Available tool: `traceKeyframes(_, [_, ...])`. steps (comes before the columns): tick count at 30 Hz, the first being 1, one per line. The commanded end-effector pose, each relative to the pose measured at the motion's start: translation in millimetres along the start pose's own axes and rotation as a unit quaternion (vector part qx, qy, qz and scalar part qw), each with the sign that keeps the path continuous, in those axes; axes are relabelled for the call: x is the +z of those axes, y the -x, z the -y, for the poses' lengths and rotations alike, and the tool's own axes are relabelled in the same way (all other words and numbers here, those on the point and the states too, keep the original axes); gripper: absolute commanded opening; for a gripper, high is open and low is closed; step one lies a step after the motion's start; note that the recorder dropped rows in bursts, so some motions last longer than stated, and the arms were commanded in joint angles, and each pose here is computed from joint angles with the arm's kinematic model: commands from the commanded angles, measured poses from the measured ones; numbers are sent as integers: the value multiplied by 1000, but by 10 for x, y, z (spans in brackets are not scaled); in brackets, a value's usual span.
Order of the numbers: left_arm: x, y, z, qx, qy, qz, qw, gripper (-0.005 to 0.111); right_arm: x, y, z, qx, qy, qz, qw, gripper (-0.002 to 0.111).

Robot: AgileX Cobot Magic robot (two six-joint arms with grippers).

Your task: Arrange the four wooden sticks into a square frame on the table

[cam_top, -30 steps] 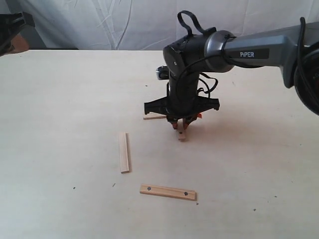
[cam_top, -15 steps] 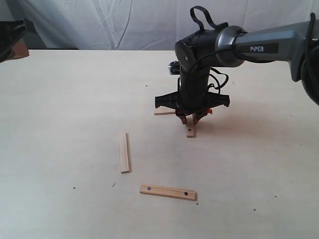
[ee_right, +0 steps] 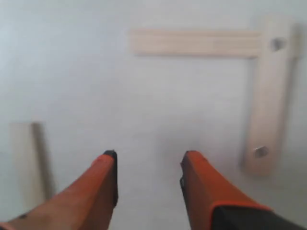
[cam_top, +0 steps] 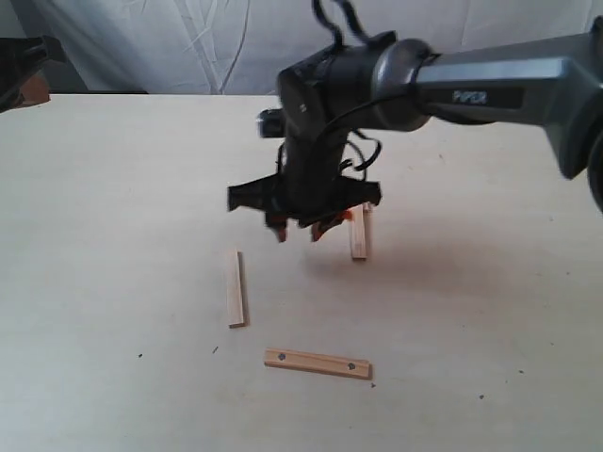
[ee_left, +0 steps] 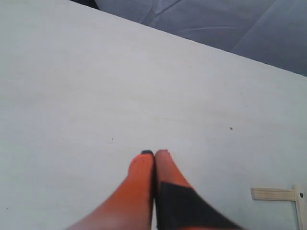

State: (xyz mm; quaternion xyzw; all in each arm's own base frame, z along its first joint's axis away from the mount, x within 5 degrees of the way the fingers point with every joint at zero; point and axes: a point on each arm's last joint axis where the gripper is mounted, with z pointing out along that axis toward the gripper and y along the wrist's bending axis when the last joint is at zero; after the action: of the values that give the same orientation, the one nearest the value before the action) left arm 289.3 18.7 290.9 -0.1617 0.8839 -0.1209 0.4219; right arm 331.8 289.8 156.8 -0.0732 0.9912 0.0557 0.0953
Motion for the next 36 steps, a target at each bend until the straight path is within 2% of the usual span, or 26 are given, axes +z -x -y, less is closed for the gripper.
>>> traceKeyframes(1, [1,-3,-15,7,5,5,1000,0,98,-265,-435,-45,30,-1,999,43])
traceKeyframes(4, [1,-21,-12,6,3,-5,1000,0,174,-336,-542,-48,38,1,998,43])
traceKeyframes(11, [1,-17,-8,0,1,-3,1000,0,322,-376,-555,-39,38,-15,998,43])
traceKeyframes(20, [1,-5,-6,-5,0,4,1000,0,189,-332,-722,-55,46,-4,997,43])
traceKeyframes(30, [1,-6,-5,-6,0,3,1000,0,414,-391,-686,-62,13,-37,997,42])
traceKeyframes(32, [1,-6,-5,-6,0,3,1000,0,421,-404,-677,-62,8,-45,997,30])
traceKeyframes(35, [1,-5,-6,-6,0,4,1000,0,391,-412,-667,-68,4,-50,996,-2])
traceKeyframes(36, [1,-5,-6,-6,0,4,1000,0,362,-400,-660,-65,5,-49,997,1])
